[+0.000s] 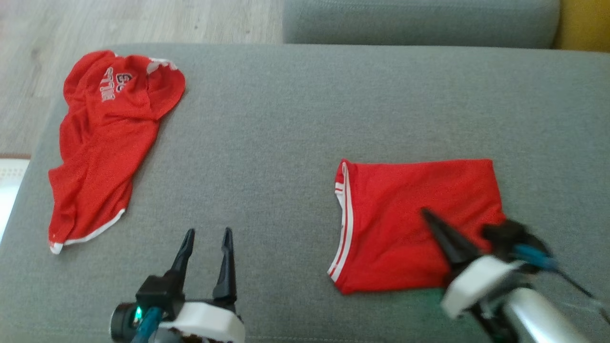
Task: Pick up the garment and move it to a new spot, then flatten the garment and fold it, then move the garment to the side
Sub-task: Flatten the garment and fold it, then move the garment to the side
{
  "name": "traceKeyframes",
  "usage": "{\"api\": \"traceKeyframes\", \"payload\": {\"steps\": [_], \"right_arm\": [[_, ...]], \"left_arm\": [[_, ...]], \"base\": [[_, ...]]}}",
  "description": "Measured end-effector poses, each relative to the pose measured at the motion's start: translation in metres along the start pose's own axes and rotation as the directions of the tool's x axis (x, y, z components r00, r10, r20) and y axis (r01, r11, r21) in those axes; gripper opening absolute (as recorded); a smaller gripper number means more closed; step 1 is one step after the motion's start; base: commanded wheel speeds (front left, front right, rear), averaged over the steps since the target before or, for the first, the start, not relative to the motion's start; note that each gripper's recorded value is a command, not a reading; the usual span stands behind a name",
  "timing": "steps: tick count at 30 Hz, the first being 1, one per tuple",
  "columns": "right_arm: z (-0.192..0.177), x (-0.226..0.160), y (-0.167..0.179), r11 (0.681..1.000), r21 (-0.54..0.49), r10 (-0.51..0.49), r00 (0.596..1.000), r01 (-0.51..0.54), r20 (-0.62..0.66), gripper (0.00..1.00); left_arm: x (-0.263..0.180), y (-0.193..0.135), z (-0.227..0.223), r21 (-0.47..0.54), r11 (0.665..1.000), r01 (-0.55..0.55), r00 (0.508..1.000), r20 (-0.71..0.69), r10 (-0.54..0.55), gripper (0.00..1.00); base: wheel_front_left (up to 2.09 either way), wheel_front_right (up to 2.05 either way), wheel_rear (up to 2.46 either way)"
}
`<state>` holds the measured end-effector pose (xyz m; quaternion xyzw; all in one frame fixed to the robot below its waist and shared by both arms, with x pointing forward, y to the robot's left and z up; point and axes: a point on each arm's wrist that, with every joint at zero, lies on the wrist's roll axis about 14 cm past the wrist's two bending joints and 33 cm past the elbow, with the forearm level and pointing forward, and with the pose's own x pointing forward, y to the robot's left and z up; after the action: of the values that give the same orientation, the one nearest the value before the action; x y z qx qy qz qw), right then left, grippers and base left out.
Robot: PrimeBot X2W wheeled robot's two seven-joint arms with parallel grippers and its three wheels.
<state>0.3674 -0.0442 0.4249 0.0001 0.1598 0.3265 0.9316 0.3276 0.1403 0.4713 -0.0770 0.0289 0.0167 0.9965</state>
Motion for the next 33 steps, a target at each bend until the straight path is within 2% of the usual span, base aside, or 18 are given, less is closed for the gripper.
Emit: {"api": "traceKeyframes", "payload": {"steps": [3, 4, 6, 7, 12, 16, 21, 25, 33], "right_arm": [[0.015, -0.021, -0.034, 0.991, 0.028, -0.129, 0.987, 0.127, 0.094, 0.00], [0.019, -0.030, -0.045, 0.984, 0.036, -0.175, 0.976, 0.172, 0.126, 0.07], [0.024, -0.048, -0.065, 0.964, 0.058, -0.266, 0.948, 0.260, 0.177, 0.65], [0.027, -0.058, -0.075, 0.951, 0.072, -0.310, 0.929, 0.302, 0.200, 1.00], [0.024, -0.094, -0.092, 0.903, 0.095, -0.429, 0.872, 0.419, 0.237, 1.00], [0.007, -0.103, -0.090, 0.892, 0.097, -0.453, 0.869, 0.442, 0.198, 1.00], [-0.007, -0.108, -0.089, 0.863, 0.160, -0.502, 0.847, 0.478, 0.175, 1.00], [-0.021, -0.112, -0.082, 0.851, 0.187, -0.517, 0.845, 0.490, 0.140, 1.00], [-0.019, -0.114, -0.082, 0.849, 0.183, -0.522, 0.841, 0.495, 0.147, 1.00]], "left_arm": [[-0.005, 0.004, -0.001, 0.014, 1.000, -0.005, 1.000, -0.001, 0.005, 1.00], [-0.007, 0.005, -0.002, 0.018, 1.000, -0.002, 1.000, -0.002, 0.002, 1.00], [-0.011, 0.006, -0.002, 0.028, 1.000, 0.000, 1.000, -0.001, 0.000, 1.00], [-0.012, 0.008, -0.001, 0.033, 0.999, 0.000, 1.000, 0.003, 0.000, 1.00], [-0.024, 0.020, -0.006, 0.048, 0.999, -0.022, 1.000, -0.006, 0.022, 1.00], [-0.033, 0.024, -0.015, 0.055, 0.998, -0.021, 0.999, -0.035, 0.023, 1.00], [-0.035, 0.032, -0.014, 0.063, 0.997, -0.042, 0.999, -0.029, 0.044, 1.00], [-0.034, 0.035, -0.013, 0.066, 0.997, -0.047, 0.998, -0.026, 0.049, 1.00], [-0.034, 0.036, -0.014, 0.067, 0.997, -0.048, 0.998, -0.030, 0.050, 1.00]], "base": [[0.00, 0.00, 0.00], [0.00, 0.00, 0.00], [0.00, 0.00, 0.00], [0.00, 0.00, 0.00], [0.00, 0.00, 0.00], [0.00, 0.00, 0.00], [0.00, 0.00, 0.00], [0.00, 0.00, 0.00], [0.00, 0.00, 0.00]]}}
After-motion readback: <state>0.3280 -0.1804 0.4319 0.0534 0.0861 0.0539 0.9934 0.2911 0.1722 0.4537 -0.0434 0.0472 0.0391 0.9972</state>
